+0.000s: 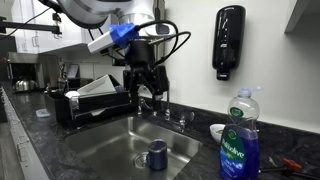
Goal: Move the mug from the sink to the counter
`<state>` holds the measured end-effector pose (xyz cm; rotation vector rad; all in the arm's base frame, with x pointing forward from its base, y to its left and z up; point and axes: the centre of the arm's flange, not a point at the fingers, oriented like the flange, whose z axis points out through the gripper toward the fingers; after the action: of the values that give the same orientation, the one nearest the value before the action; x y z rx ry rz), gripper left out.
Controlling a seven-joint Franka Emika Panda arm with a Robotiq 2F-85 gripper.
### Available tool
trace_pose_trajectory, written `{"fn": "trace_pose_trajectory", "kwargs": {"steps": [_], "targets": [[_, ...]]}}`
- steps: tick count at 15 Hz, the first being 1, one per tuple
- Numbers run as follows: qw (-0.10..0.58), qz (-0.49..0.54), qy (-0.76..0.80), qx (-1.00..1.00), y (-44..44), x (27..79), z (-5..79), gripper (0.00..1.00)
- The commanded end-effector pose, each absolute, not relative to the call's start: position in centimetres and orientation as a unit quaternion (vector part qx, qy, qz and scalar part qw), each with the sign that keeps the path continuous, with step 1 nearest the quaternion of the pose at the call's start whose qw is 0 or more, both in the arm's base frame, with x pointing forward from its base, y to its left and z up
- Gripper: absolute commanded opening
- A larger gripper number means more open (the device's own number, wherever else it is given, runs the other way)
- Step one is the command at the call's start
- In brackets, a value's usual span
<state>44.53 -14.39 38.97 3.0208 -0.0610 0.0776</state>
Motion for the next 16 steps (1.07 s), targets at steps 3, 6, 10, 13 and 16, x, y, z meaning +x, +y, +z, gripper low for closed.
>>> {"fn": "trace_pose_trajectory", "kwargs": {"steps": [3,6,10,13,16], "targets": [[0.045,0.032,-0.01,0.998,-8.6,48.8,34.5,1.0],[0.024,0.024,0.012,0.999,-6.1,49.8,31.7,1.0],[0.013,0.031,0.041,0.999,-4.4,50.9,27.9,1.0],[0.019,0.043,0.063,0.997,-3.7,51.4,25.1,1.0],[0.026,0.056,0.069,0.996,-3.0,52.0,22.7,1.0]]}}
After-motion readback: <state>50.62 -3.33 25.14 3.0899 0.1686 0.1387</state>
